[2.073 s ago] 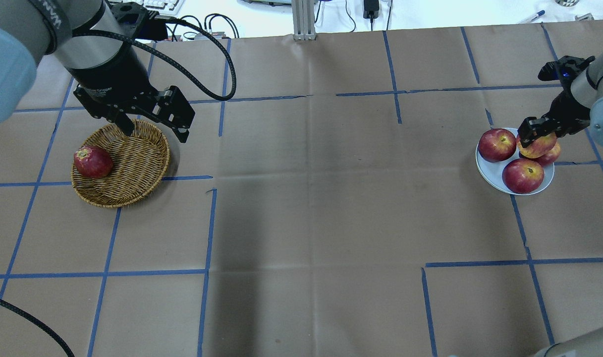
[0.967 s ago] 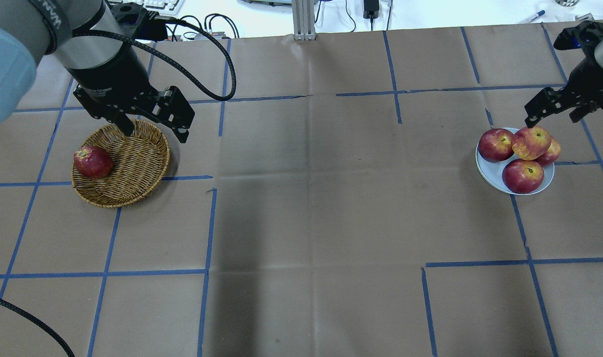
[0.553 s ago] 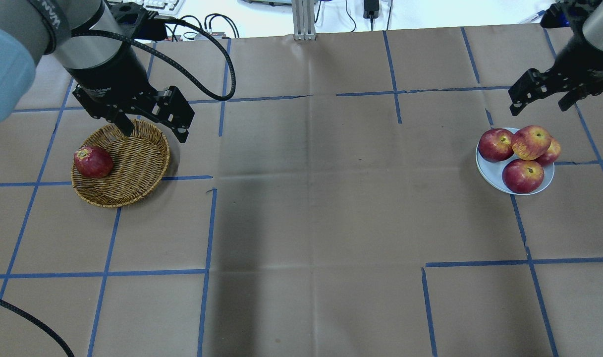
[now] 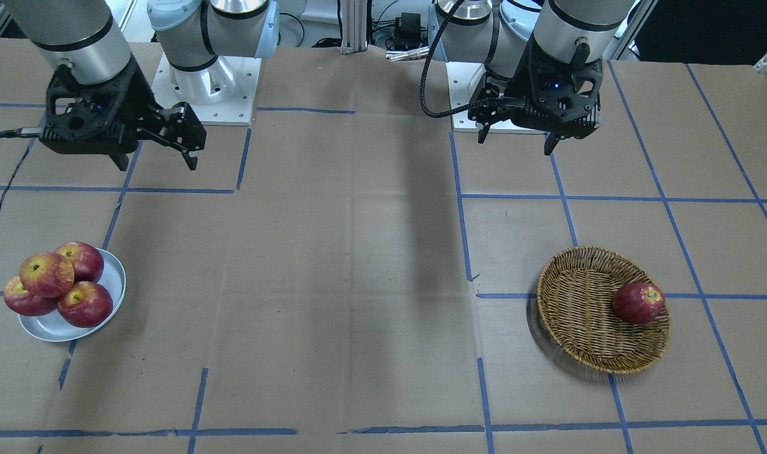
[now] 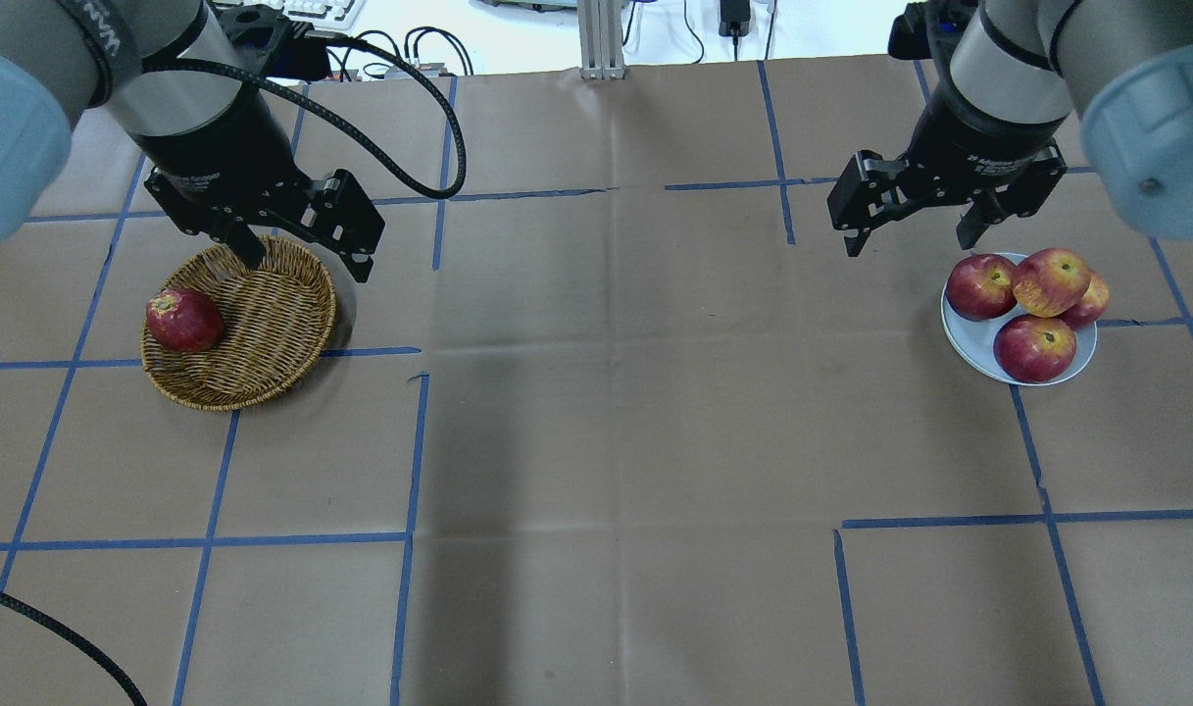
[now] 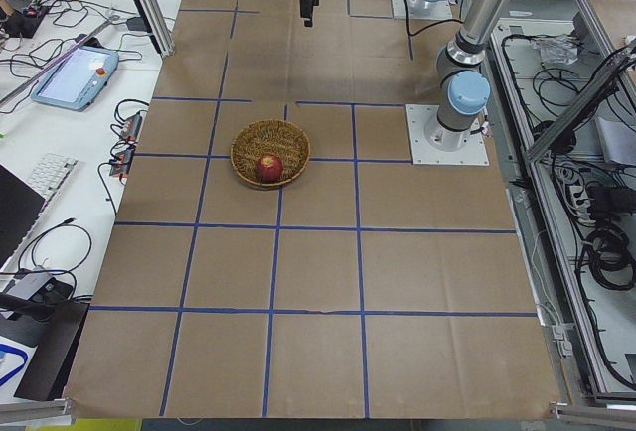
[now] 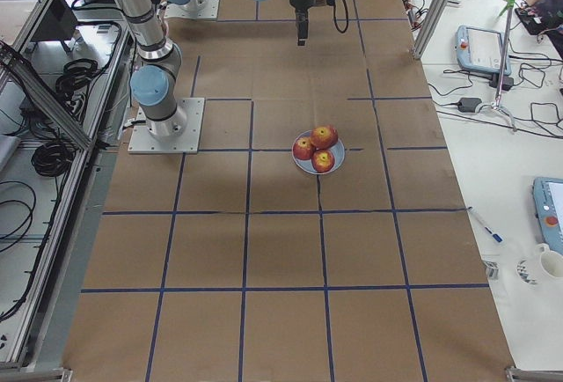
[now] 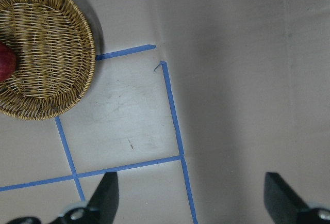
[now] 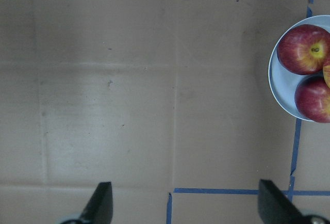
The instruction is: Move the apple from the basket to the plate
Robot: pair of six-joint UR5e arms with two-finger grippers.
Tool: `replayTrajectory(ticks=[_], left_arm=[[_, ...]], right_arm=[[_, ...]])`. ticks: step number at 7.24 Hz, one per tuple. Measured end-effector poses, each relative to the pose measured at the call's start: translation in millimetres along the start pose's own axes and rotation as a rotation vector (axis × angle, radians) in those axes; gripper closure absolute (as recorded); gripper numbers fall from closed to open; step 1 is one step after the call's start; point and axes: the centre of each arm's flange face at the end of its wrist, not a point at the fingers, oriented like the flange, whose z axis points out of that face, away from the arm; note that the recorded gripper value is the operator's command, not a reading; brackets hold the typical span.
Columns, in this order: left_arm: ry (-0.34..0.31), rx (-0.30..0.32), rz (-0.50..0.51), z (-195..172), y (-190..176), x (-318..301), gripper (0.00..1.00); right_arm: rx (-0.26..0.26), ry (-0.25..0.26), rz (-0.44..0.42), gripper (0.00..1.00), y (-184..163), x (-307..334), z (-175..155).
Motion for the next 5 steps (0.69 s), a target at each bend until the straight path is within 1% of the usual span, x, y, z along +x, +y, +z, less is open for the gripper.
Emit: replayTrajectory(ticks=[5], left_arm=[[-0.001, 0.0, 0.0, -0.1, 0.2, 0.0, 0.01]], right_arm=[[0.001, -0.01, -0.005, 0.0, 0.7, -6.0, -2.2]])
